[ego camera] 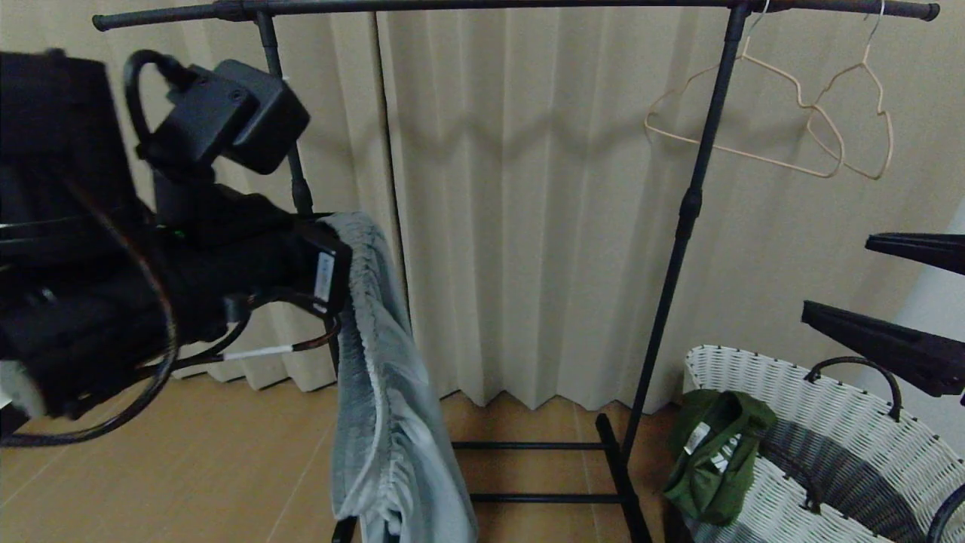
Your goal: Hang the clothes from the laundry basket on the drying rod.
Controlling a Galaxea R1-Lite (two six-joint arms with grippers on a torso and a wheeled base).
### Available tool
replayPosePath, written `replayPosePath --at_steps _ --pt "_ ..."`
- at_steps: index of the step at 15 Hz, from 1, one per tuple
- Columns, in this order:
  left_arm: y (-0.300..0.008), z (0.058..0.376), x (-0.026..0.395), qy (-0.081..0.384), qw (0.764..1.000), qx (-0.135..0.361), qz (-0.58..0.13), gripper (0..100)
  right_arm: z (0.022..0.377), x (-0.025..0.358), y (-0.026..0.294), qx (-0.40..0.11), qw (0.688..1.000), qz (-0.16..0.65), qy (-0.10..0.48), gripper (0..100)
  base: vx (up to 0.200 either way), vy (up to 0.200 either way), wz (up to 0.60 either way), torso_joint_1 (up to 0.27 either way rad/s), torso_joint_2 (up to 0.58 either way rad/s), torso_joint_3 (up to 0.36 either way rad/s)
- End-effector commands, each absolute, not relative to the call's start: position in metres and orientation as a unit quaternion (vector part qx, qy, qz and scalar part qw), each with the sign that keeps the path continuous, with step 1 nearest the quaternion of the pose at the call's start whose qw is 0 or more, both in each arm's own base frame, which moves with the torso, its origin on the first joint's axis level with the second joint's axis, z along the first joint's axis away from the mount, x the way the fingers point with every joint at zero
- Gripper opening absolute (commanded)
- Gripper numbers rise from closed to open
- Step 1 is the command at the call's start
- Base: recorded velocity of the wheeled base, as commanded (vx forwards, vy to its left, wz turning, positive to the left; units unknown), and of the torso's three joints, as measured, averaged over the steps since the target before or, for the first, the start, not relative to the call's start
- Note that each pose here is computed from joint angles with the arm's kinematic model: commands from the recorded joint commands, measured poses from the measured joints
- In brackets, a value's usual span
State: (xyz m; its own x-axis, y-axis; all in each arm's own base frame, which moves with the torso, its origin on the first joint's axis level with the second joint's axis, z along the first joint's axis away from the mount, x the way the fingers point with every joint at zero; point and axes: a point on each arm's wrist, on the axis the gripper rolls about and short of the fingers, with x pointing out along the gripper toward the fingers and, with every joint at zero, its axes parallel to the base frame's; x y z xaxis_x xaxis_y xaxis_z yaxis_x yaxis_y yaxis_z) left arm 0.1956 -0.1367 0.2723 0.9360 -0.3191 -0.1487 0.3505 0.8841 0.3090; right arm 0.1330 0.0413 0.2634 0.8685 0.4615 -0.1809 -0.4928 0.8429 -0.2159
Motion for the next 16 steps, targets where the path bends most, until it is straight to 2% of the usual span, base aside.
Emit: replayPosePath --at_steps 1,3,6,10,16 --pt "-0.093 0.272 0.155 0.028 0.977 0.16 -0.141 0 0.254 0.129 0.031 -0.146 0.966 0.201 0.072 100 0.0 0.0 0.0 0.0 0.0 0.0" --pt "-0.072 0.267 0.152 0.034 0.982 0.156 -0.098 0 0.252 0.125 0.028 -0.16 0.969 0.174 0.07 100 0.0 0.0 0.0 0.0 0.0 0.0" --pt "-0.05 0.265 0.149 0.032 0.985 0.149 -0.084 0 0.249 0.123 0.025 -0.194 0.968 0.142 0.071 100 0.0 0.0 0.0 0.0 0.0 0.0" --pt "-0.038 0.256 0.145 0.042 0.986 0.144 -0.072 0 0.241 0.122 0.019 -0.206 0.97 0.094 0.092 100 0.0 0.0 0.0 0.0 0.0 0.0" --pt "-0.036 0.255 0.144 0.044 0.988 0.127 -0.078 0 0.242 0.121 0.016 -0.203 0.971 0.085 0.09 100 0.0 0.0 0.0 0.0 0.0 0.0"
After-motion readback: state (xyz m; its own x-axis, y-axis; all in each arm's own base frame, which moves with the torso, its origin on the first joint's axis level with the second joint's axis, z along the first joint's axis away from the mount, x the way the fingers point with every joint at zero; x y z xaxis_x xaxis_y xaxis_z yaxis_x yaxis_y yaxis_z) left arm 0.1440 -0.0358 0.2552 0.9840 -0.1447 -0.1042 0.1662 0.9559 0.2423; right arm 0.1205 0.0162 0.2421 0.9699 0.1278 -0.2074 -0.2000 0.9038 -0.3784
